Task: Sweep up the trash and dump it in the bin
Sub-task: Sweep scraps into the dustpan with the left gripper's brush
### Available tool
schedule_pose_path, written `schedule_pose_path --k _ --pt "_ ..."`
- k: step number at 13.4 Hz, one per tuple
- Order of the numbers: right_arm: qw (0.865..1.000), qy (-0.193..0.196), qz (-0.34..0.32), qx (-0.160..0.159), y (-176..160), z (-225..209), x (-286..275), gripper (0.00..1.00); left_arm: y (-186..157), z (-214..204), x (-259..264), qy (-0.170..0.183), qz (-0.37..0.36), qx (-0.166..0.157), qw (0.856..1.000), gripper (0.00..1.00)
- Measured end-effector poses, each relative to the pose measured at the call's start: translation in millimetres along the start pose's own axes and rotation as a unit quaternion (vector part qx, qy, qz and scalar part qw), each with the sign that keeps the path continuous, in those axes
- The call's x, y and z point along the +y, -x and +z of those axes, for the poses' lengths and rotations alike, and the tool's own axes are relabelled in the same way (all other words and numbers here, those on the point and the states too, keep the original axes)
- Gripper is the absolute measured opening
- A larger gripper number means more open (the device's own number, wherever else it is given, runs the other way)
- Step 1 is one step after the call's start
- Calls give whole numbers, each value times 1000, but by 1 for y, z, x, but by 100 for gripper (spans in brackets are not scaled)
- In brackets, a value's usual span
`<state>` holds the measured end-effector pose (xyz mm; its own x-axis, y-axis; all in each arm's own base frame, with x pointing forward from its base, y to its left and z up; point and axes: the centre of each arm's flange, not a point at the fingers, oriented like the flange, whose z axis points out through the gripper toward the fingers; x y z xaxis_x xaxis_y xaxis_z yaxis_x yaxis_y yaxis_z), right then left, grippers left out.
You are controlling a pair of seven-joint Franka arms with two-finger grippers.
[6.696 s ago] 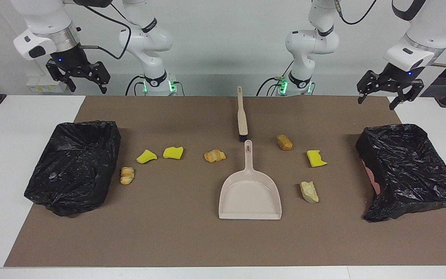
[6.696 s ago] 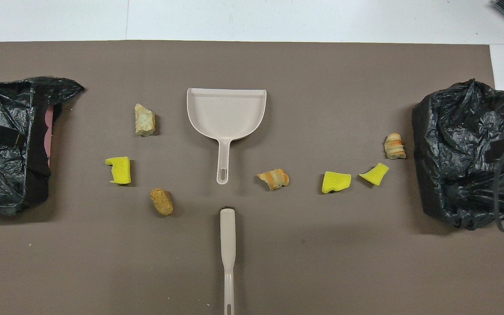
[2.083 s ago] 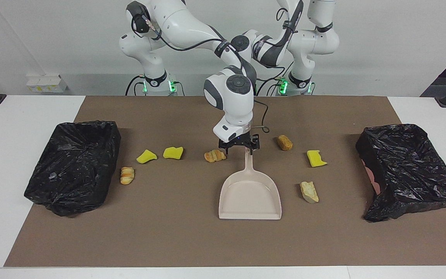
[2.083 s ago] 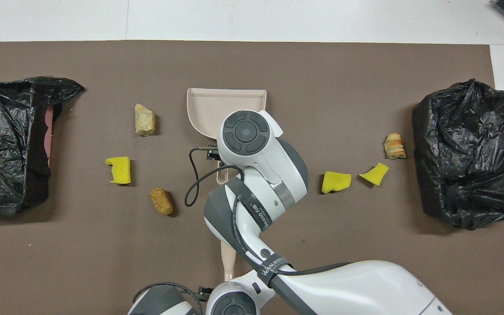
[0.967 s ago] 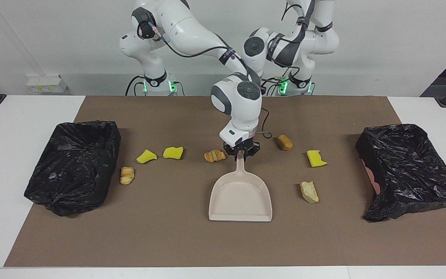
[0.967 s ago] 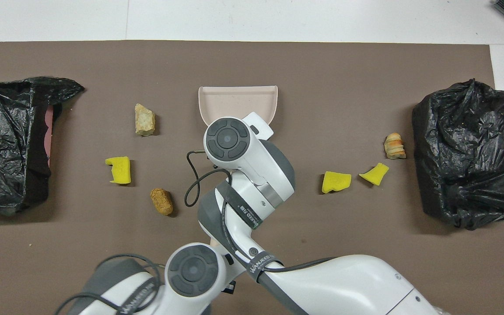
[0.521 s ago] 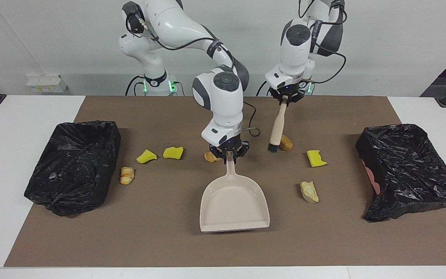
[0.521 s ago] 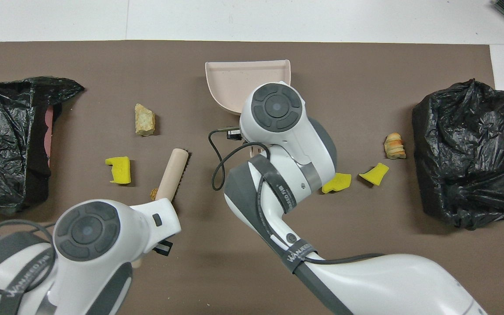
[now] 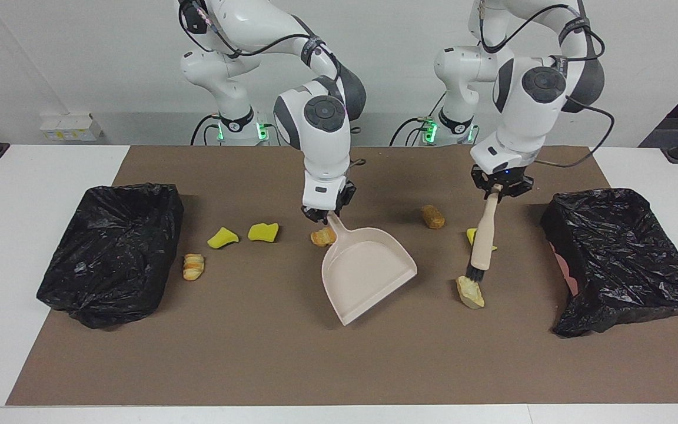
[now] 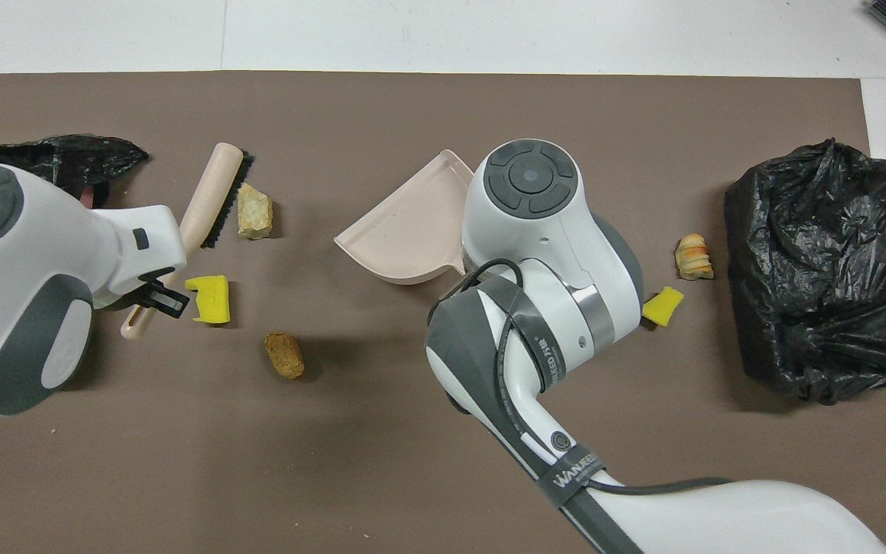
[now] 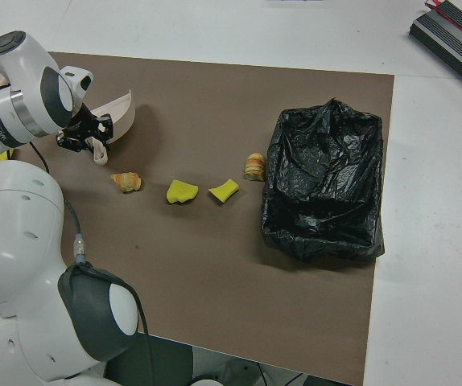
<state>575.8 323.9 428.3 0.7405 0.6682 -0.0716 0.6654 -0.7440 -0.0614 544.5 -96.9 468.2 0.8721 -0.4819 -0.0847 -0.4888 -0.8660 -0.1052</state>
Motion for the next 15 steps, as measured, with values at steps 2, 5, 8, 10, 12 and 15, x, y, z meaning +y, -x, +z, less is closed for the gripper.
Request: schedule_pose_path --k 2,5,8,10,12,15 --pt "996 4 -83 -11 7 7 8 33 -17 12 -32 -1 7 4 1000 27" --pt "979 10 -203 -19 12 11 10 33 -47 38 -73 -2 14 1 1000 27" --pt "956 45 -288 -32 16 15 21 33 -53 75 -96 -8 28 -16 999 27" --pt "949 56 -307 -35 16 26 19 33 -51 92 -97 -1 36 -30 999 27" --pt "946 61 -318 -34 15 36 14 33 -43 108 -92 7 44 -46 998 27" --pt "940 73 -330 -34 13 44 5 33 -30 121 -75 16 56 -63 996 27"
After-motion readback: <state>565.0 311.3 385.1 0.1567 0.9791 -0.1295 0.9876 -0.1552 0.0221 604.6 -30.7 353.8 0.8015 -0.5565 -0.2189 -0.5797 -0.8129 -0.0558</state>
